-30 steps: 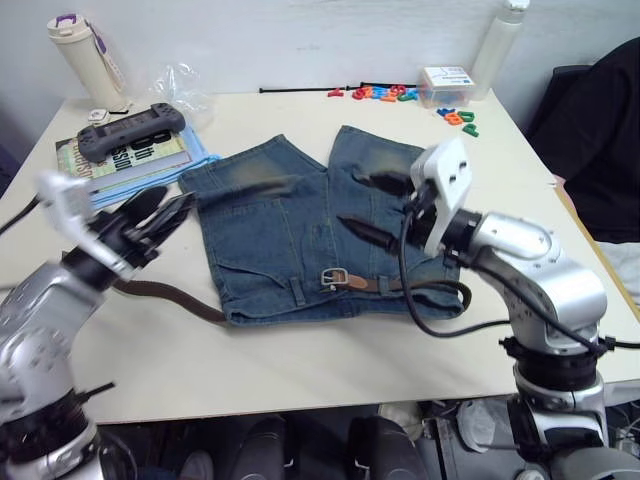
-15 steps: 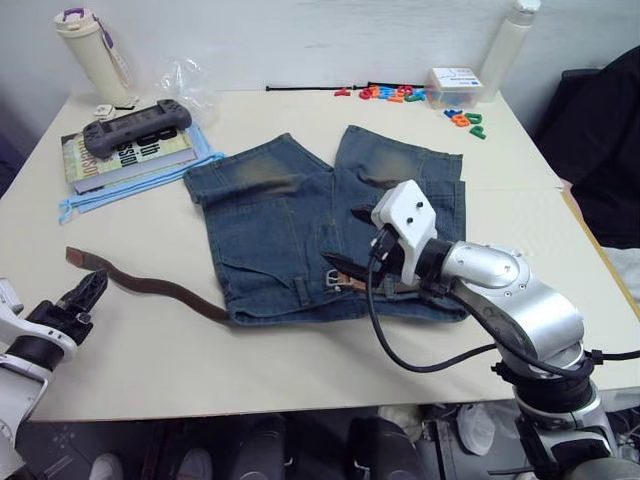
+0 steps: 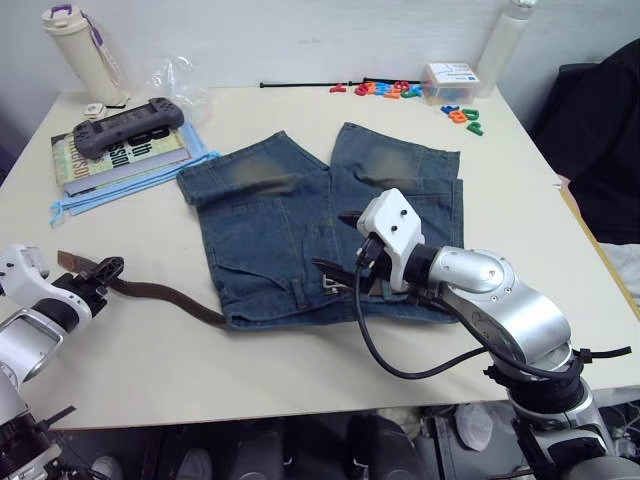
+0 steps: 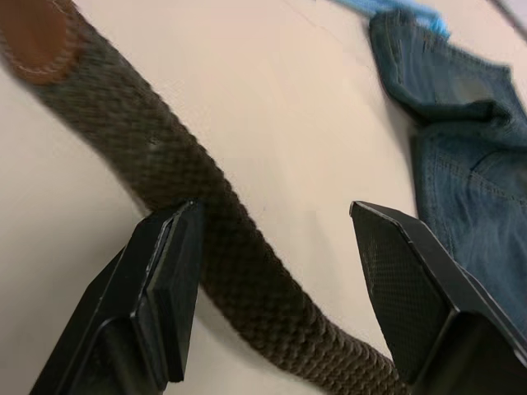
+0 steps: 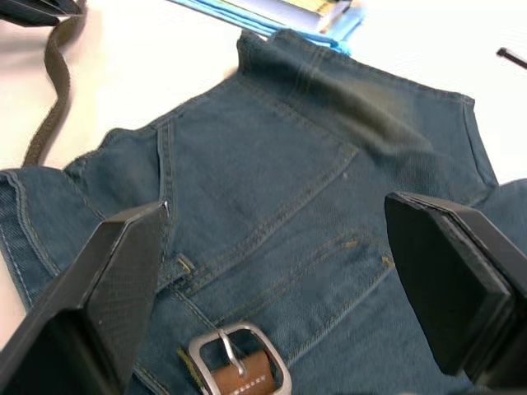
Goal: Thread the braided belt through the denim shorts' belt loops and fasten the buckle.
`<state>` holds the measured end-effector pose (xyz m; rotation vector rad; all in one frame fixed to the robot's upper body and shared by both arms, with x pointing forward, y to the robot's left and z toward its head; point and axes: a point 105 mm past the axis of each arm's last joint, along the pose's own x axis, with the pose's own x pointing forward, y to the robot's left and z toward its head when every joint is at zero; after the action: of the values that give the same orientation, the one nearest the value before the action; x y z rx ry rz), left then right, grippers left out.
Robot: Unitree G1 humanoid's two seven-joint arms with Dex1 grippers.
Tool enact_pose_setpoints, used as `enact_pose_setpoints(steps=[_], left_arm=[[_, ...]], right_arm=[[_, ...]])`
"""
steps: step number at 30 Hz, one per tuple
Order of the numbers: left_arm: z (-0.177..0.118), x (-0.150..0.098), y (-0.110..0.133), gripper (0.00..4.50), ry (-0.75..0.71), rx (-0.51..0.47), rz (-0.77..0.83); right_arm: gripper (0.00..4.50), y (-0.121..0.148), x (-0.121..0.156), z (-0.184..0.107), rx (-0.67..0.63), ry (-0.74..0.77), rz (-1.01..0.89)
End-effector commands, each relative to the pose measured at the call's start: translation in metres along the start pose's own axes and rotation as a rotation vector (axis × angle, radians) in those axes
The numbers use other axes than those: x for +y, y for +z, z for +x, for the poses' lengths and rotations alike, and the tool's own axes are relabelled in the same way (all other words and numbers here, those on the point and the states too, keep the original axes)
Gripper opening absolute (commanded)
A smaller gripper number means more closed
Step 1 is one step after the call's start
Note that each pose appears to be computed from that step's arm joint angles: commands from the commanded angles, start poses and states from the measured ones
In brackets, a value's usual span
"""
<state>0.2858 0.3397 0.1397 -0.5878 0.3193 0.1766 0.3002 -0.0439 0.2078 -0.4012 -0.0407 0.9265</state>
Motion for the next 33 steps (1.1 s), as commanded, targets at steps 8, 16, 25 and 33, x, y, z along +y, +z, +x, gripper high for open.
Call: enact_pose_setpoints(steps=[8,16,25,33], left_arm=[[0.002,0.016,-0.015,3.16,0.217,0.169,0.061],[0.005,0.021,-0.019,1.57,0.24,0.146,0.007],[0.004,-0.028,0.032,0.07,0.102,-0.159,0.313],[-0.016,-0.122,0.021,0.07,-0.196,-0.511,1.428]], right_arm=[[4.47,0.027,-0.001,-0.005,-0.097,-0.033,-0.052],[4.5,0.028,-0.004,-0.004,-0.102,-0.049,-0.06],[4.5,0.024,-0.007,-0.004,-0.089,-0.058,-0.06],[4.5,0.016,-0.007,-0.002,-0.073,-0.084,-0.037]])
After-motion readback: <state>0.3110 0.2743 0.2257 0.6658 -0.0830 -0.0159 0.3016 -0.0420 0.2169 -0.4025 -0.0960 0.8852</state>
